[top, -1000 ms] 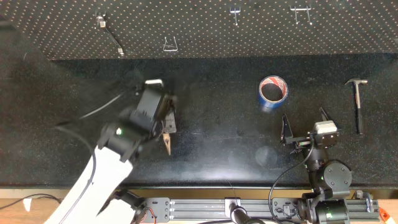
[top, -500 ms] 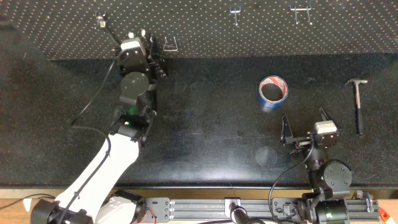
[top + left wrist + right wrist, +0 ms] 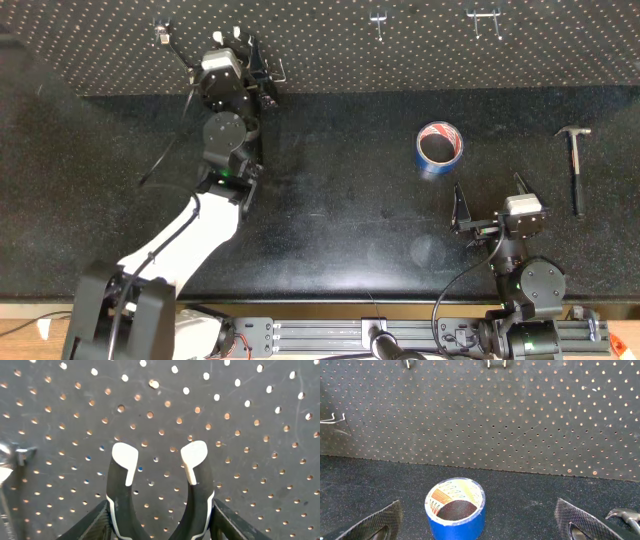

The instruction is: Place Tools Onto Pegboard

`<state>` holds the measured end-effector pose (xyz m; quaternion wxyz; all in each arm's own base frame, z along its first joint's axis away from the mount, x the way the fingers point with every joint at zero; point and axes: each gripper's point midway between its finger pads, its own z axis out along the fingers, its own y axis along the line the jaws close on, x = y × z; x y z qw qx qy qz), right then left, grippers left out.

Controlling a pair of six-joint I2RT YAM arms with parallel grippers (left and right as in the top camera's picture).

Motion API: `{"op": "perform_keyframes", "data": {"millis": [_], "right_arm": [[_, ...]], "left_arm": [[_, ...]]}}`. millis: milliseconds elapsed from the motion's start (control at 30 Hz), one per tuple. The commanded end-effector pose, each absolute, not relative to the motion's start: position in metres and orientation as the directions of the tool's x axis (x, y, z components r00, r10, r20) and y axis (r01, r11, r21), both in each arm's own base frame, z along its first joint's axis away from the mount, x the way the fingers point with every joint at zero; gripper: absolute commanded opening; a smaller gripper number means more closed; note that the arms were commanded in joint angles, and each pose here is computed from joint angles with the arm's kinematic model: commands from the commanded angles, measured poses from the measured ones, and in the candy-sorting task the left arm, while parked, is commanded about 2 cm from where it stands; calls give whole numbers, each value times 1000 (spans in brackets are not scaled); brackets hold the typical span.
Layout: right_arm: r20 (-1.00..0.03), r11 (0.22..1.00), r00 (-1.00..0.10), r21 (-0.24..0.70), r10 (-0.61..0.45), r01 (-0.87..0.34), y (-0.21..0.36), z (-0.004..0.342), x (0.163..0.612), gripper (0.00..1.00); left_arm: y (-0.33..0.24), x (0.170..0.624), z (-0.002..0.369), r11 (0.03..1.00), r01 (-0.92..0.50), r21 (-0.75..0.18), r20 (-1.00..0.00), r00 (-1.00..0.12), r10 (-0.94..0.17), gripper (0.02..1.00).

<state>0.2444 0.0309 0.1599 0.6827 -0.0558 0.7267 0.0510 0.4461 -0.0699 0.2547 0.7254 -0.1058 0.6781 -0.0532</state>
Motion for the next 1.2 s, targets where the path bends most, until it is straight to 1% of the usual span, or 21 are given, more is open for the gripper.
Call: {"op": "perform_keyframes", "data": {"millis": [33,200,267,467,533,767,900,1133,1200], "right_arm": [[-998,987,-61,-17,-27,-161,33,159,244,998],[-998,987,-61,-17,-27,-161,33,159,244,1000],[-998,987,-61,-17,-27,-161,33,159,244,998],[-998,987,-61,-17,-27,-161,33,159,244,998],[-998,987,-61,-17,-27,-161,33,159,244,998],[-998,987,-61,-17,-27,-161,33,159,244,1000],[-998,987,-61,-17,-27,-161,33,159,244,998],[-998,987,-61,-16,-26,-161,33,159,244,998],[-998,987,-60,-16,-26,-161,33,159,244,998]], "left_arm": [[-77,466,266,980,-47,-194,-977,100,-188,27],[-72,473,265,980,-51,-192,-977,101,-186,27],[-74,473,265,985,-33,-171,-981,96,-167,25],[-79,476,256,986,-13,-164,-984,75,-163,27],[-85,477,255,987,22,-161,-985,65,-162,27],[-93,480,239,987,50,-151,-988,26,-153,27],[-94,482,224,989,47,-141,-990,-22,-140,25],[-94,482,224,989,47,-141,-990,-22,-140,27],[-94,482,224,989,47,-141,-990,-22,-140,45]]}}
